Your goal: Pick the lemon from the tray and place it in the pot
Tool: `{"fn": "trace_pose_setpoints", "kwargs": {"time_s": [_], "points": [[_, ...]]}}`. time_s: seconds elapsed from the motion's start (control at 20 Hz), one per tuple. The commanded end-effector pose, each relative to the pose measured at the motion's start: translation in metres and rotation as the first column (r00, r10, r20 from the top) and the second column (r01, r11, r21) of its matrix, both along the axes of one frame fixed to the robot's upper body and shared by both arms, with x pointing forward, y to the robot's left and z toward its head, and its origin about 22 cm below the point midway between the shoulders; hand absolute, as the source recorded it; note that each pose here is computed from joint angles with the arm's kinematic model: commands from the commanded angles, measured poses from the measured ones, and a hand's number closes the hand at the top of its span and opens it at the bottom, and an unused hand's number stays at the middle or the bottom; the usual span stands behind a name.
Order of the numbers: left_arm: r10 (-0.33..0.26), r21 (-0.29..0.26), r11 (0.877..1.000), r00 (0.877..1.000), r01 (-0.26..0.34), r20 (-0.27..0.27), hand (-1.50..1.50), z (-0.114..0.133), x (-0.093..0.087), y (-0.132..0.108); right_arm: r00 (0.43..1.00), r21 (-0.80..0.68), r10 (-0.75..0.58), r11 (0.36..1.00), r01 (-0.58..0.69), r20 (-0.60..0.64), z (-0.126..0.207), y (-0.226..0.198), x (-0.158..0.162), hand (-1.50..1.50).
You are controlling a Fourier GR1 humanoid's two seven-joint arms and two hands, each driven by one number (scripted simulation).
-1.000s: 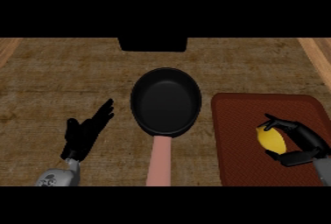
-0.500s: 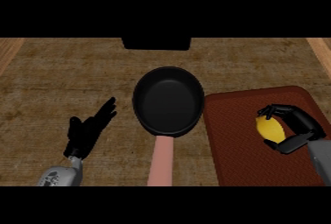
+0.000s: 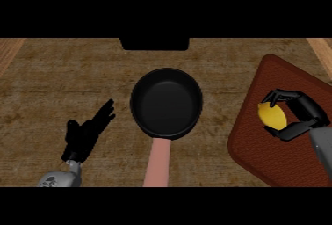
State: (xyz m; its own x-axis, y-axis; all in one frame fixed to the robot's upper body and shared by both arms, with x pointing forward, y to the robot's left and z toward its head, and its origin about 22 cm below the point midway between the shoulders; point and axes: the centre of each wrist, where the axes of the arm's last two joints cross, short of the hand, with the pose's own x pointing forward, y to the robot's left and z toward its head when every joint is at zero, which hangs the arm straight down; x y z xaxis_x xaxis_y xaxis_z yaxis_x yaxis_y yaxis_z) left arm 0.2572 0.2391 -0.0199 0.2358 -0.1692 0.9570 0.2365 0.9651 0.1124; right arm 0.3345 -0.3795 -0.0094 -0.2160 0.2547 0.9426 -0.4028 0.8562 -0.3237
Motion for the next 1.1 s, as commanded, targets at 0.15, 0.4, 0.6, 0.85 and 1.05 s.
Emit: {"fn": "trace_pose_setpoints", "kwargs": {"time_s": [0.15, 0.4, 0.6, 0.85, 1.05], "points": [[0.020, -0.002, 1.000, 0.999, -0.020, -0.033, 0.00, -0.008, 0.008, -0.023, 0.987, -0.055, 0.076, 0.996, -0.069, 0.143, 0.042, 0.011, 0.003, 1.50], [0.002, 0.009, 1.000, 1.000, -0.002, -0.022, 0.00, -0.002, -0.010, -0.001, 0.954, -0.144, 0.074, 0.989, -0.033, 0.291, 0.086, 0.029, 0.017, 1.50], [0.032, 0.014, 0.999, 0.999, -0.032, -0.042, 0.00, -0.020, 0.003, 0.009, 0.934, -0.196, 0.084, 0.980, -0.015, 0.348, 0.123, 0.050, 0.005, 1.50], [0.004, 0.001, 1.000, 0.999, -0.004, -0.033, 0.00, -0.002, 0.008, -0.005, 0.929, -0.261, 0.076, 0.965, 0.023, 0.362, 0.170, 0.101, 0.010, 1.50], [-0.007, 0.025, 1.000, 1.000, 0.008, -0.008, 0.00, -0.002, 0.005, 0.006, 0.928, -0.321, 0.096, 0.947, 0.026, 0.360, 0.220, 0.132, 0.018, 1.50]]}}
